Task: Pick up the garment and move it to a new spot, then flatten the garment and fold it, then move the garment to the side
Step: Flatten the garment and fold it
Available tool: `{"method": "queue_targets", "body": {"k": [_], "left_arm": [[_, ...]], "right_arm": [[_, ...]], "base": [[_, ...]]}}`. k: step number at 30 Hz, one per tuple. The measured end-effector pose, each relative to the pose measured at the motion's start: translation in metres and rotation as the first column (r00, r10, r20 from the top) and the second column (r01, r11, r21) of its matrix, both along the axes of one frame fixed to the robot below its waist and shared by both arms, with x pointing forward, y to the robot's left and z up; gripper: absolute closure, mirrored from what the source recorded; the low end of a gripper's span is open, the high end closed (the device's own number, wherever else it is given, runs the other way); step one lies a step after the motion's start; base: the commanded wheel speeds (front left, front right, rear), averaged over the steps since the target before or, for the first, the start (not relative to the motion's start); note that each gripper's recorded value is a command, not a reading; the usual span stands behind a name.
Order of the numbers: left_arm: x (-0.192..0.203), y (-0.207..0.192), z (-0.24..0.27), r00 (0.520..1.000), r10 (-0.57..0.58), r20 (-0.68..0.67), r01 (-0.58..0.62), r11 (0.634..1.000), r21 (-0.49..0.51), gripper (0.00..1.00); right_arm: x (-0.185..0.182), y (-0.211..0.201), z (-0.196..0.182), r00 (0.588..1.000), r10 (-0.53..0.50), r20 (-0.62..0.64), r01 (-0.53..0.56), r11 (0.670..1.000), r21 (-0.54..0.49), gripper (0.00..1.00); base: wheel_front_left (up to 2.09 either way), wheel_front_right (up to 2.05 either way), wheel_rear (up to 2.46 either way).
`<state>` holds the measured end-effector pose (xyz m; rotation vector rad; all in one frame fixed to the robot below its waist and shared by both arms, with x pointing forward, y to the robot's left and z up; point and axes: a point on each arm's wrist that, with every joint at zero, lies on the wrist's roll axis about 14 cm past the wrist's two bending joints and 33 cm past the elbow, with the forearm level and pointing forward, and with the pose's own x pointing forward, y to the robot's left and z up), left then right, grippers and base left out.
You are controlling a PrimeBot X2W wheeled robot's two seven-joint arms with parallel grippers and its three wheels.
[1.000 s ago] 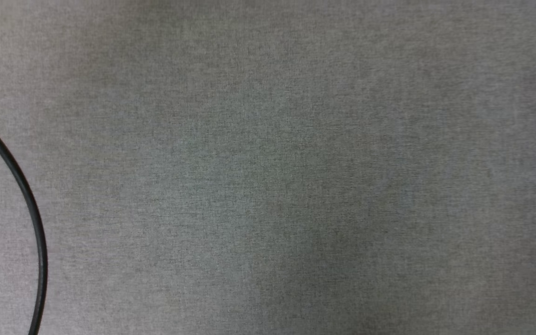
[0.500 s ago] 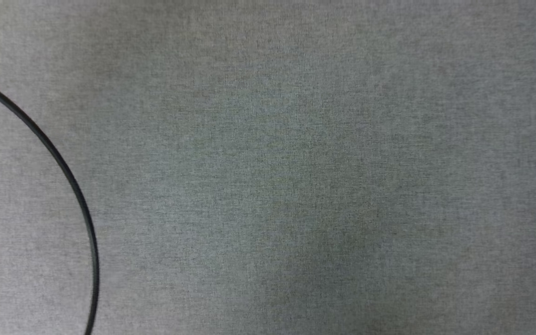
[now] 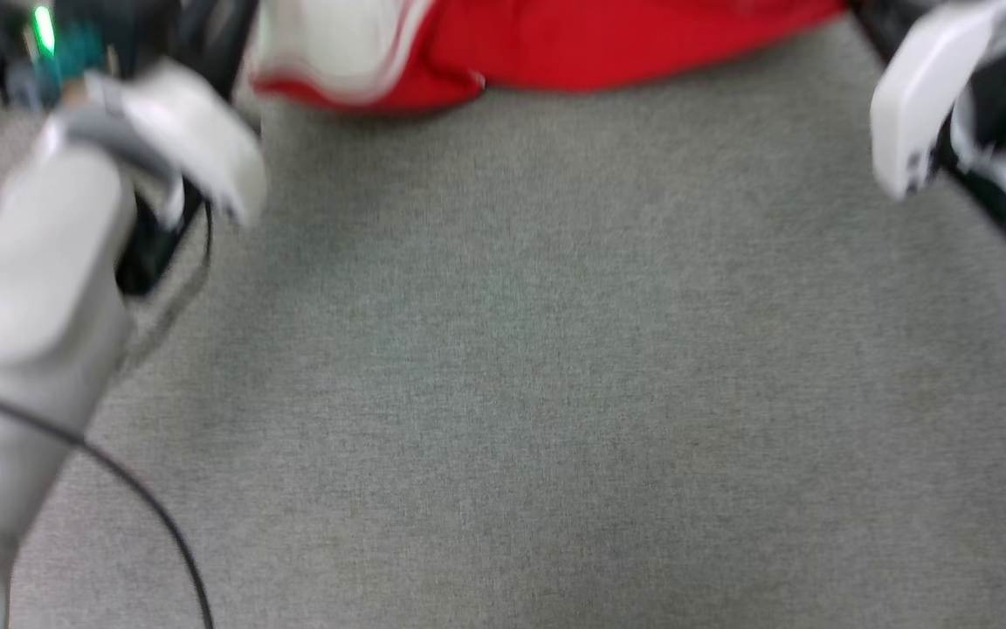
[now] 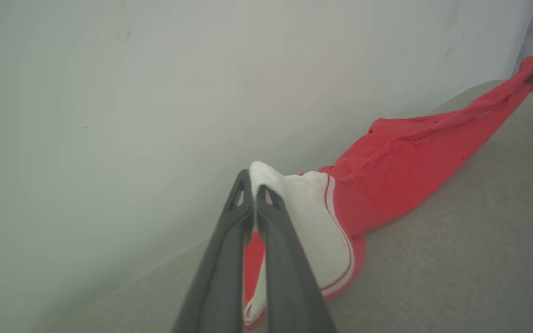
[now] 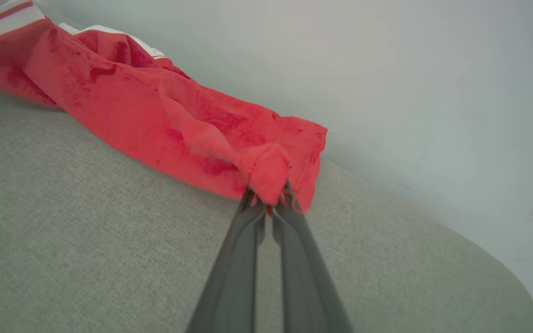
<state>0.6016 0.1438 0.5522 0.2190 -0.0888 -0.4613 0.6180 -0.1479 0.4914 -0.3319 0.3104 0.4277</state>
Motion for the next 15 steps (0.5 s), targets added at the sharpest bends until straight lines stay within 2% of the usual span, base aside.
{"method": "queue_targets", "body": {"k": [8, 9, 13, 14, 15], "left_arm": [[-0.087, 0.004, -0.041, 0.992, 0.010, -0.127, -0.014, 0.999, -0.035, 1.00], [-0.109, 0.007, -0.048, 0.987, 0.018, -0.161, -0.025, 0.999, -0.037, 1.00], [-0.160, 0.006, -0.071, 0.964, 0.024, -0.264, -0.037, 0.998, -0.043, 1.00], [-0.160, 0.006, -0.071, 0.964, 0.024, -0.264, -0.037, 0.998, -0.043, 1.00], [-0.184, 0.006, -0.080, 0.947, 0.033, -0.319, -0.057, 0.996, -0.068, 1.00]], "right_arm": [[-0.080, -0.028, -0.038, 0.990, -0.012, -0.138, 0.011, 1.000, -0.006, 1.00], [-0.098, -0.031, -0.042, 0.987, -0.011, -0.160, 0.012, 1.000, 0.003, 1.00], [-0.132, -0.037, -0.050, 0.981, -0.009, -0.196, 0.013, 1.000, 0.018, 1.00], [-0.132, -0.037, -0.050, 0.981, -0.009, -0.196, 0.013, 1.000, 0.018, 1.00], [-0.151, -0.042, -0.059, 0.974, -0.014, -0.225, 0.020, 0.999, 0.028, 1.00]], "base": [[0.00, 0.00, 0.00], [0.00, 0.00, 0.00], [0.00, 0.00, 0.00], [0.00, 0.00, 0.00], [0.00, 0.00, 0.00]]}}
